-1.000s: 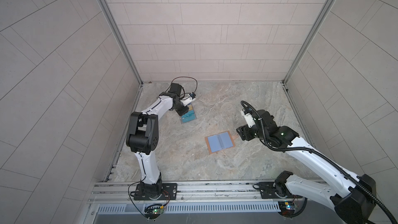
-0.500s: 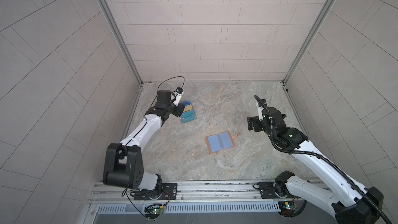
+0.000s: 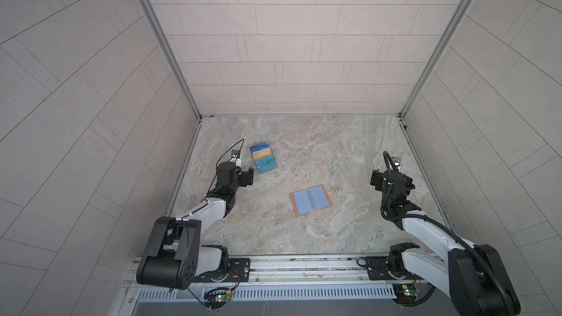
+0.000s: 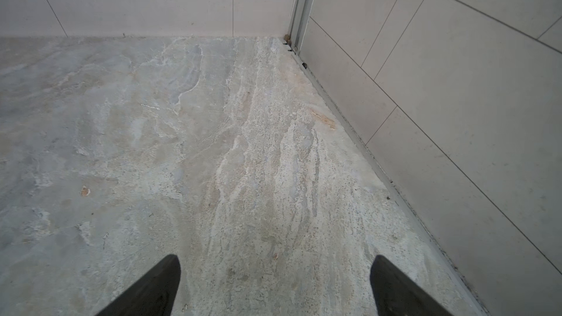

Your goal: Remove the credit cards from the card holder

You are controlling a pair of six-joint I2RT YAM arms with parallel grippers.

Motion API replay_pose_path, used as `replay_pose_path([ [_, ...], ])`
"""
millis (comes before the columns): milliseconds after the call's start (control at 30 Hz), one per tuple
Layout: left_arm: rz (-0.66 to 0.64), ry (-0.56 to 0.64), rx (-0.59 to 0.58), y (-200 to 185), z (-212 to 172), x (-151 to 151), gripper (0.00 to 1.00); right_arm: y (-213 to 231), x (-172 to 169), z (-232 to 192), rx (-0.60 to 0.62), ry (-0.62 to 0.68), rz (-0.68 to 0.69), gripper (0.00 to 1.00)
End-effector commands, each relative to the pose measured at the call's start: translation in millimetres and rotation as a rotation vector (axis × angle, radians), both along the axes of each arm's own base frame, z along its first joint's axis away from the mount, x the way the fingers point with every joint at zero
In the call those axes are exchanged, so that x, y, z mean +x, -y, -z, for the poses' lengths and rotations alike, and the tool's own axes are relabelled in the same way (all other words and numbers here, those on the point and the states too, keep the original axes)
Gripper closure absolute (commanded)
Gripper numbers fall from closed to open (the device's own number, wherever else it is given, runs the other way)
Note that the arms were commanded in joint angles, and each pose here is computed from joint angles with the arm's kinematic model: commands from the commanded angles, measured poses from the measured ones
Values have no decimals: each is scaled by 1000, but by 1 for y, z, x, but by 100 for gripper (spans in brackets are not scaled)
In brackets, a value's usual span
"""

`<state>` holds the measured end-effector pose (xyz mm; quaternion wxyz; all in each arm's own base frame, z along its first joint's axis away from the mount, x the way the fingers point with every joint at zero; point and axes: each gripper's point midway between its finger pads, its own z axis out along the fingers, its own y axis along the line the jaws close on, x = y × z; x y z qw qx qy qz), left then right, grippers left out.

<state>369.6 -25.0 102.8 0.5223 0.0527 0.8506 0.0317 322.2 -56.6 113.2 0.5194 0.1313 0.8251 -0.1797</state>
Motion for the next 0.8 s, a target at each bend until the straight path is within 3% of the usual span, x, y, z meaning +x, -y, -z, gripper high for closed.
replay_pose_path([
  [0,-17,165,-36,-1,-35,17,0,1,29,-25,-30,117,2,0],
  [233,-74,289,-8,-12,-27,19,0,-14,56,18,-26,81,-85,0],
  [367,-148,212,-21,-26,-19,24,0,-22,66,23,-25,-1,-130,1],
  [767,-151,223,-27,-28,-20,23,0,-22,66,23,-20,-6,-132,0],
])
